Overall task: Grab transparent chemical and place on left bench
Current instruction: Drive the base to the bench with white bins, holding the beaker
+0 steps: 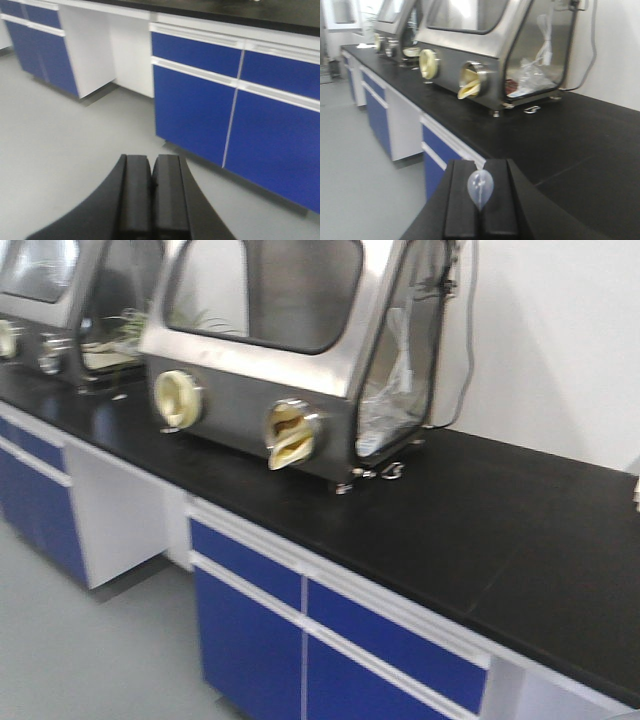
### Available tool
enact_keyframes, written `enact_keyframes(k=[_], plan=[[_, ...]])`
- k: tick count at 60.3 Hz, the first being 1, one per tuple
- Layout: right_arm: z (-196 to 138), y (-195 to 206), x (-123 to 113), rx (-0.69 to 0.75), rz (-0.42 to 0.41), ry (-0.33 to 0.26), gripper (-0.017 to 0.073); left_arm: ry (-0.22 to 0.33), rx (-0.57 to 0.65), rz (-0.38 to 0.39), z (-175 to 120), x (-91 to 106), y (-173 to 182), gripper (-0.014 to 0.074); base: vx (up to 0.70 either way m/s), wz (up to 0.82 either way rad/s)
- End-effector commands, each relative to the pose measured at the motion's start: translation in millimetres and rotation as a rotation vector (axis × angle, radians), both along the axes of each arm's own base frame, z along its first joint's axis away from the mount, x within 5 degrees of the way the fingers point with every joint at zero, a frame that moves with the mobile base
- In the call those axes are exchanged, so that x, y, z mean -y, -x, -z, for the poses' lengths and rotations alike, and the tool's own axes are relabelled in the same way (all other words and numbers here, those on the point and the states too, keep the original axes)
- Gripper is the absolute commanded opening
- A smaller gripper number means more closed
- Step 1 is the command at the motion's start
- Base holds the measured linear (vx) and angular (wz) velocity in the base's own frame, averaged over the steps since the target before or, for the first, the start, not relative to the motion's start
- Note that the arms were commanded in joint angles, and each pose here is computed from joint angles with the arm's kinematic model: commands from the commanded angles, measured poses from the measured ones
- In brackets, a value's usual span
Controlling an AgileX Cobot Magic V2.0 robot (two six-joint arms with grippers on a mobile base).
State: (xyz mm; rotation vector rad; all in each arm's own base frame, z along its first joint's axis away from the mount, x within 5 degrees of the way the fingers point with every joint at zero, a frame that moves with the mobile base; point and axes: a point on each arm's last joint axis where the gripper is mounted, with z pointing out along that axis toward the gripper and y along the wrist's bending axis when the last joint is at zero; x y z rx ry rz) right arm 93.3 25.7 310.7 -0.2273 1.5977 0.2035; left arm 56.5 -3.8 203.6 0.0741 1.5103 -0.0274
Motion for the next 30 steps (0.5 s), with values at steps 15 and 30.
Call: enact_keyframes(k=[15,30], plan=[[-15.0,-1.1,3.0,0.083,0.035,-0.012,-0.0003,0.014,0.081,0.001,-2.7,-0.2,1.5,-0.0003,0.33,-0.63],[-15.0,-1.1,3.0,0.083,0.035,-0.012,-0.0003,0.014,0.081,0.001,-2.7,-0.2,1.5,-0.0003,0.28,-0.64]])
